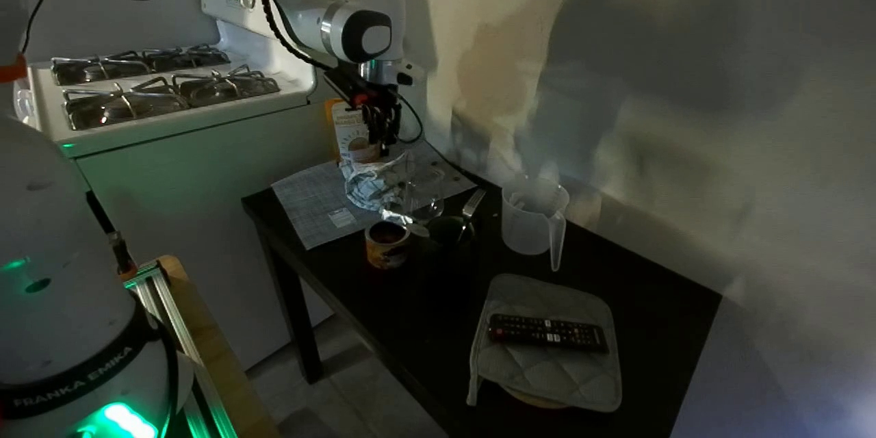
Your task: Put the white towel on the grey towel
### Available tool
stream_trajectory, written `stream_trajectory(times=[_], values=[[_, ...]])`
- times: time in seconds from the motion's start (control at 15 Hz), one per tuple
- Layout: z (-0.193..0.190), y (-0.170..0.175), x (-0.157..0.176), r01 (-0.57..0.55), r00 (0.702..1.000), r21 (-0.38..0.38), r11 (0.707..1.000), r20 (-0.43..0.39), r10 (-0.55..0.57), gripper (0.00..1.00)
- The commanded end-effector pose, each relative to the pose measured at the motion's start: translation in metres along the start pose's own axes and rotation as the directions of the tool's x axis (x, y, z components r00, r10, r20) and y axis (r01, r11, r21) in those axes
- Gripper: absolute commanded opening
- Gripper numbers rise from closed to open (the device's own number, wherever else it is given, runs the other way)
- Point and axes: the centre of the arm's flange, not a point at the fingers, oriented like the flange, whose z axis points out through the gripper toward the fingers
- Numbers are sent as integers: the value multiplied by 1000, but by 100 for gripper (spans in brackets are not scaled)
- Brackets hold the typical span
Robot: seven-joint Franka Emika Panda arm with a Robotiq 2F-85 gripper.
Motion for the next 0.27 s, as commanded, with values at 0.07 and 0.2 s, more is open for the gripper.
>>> stream_trajectory(times=[0.07, 0.2], values=[[-38, -11, -14, 73, 997, 80, 994, -11, -73, 99], [-26, -18, -4, 63, 998, 59, 996, -26, -62, 90]])
